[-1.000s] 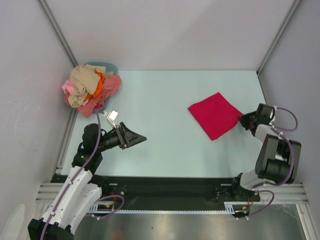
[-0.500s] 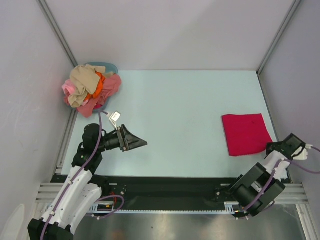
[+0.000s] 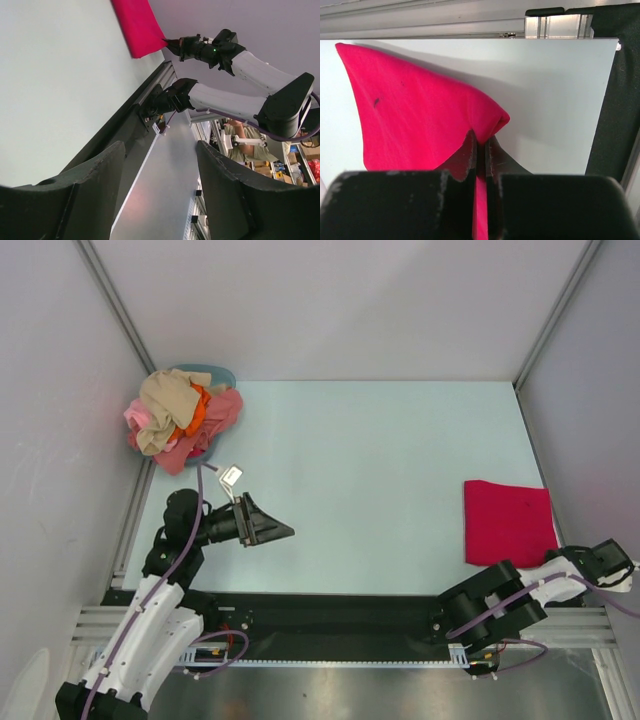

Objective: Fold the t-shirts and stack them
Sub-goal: Neatly place the folded tshirt to the corner

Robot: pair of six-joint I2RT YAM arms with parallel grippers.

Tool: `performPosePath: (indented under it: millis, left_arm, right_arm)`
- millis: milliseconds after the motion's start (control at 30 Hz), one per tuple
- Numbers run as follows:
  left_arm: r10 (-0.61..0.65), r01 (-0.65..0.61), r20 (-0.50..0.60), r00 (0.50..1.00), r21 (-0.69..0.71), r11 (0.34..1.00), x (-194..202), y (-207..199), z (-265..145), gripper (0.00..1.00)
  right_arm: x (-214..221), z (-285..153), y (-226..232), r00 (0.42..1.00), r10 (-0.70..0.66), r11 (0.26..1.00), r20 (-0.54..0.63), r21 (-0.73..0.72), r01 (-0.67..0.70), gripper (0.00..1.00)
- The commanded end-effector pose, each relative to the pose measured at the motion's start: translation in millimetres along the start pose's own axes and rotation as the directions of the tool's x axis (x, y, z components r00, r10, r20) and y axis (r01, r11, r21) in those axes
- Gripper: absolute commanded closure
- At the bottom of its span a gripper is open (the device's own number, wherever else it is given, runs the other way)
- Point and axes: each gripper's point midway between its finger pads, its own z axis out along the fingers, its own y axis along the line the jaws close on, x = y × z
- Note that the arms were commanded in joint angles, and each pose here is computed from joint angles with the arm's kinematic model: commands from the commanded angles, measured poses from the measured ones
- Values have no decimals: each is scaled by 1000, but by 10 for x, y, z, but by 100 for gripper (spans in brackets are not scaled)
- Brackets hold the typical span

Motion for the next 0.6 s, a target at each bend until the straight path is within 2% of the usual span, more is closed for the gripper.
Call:
performPosePath:
  millis: [0, 200, 400, 567]
  left_arm:
    - [64, -65, 5, 998, 38, 997, -14, -163, -48, 35]
    - [53, -53, 2, 999, 31, 998, -13, -132, -37, 35]
    - [45, -45, 15, 999, 21, 999, -88, -102, 3, 34]
    - [44, -44, 19, 999, 21, 999, -139, -94, 32, 34]
  right_arm:
    - [0, -5, -29, 1000, -16, 1000, -21, 10, 16, 100]
    - [-43, 97, -219, 999, 6, 991, -34, 133, -1, 100]
    - [-295, 5, 16, 990, -122, 986, 67, 124, 113, 100]
    - [-347, 28, -34, 982, -162, 970, 92, 198, 142, 100]
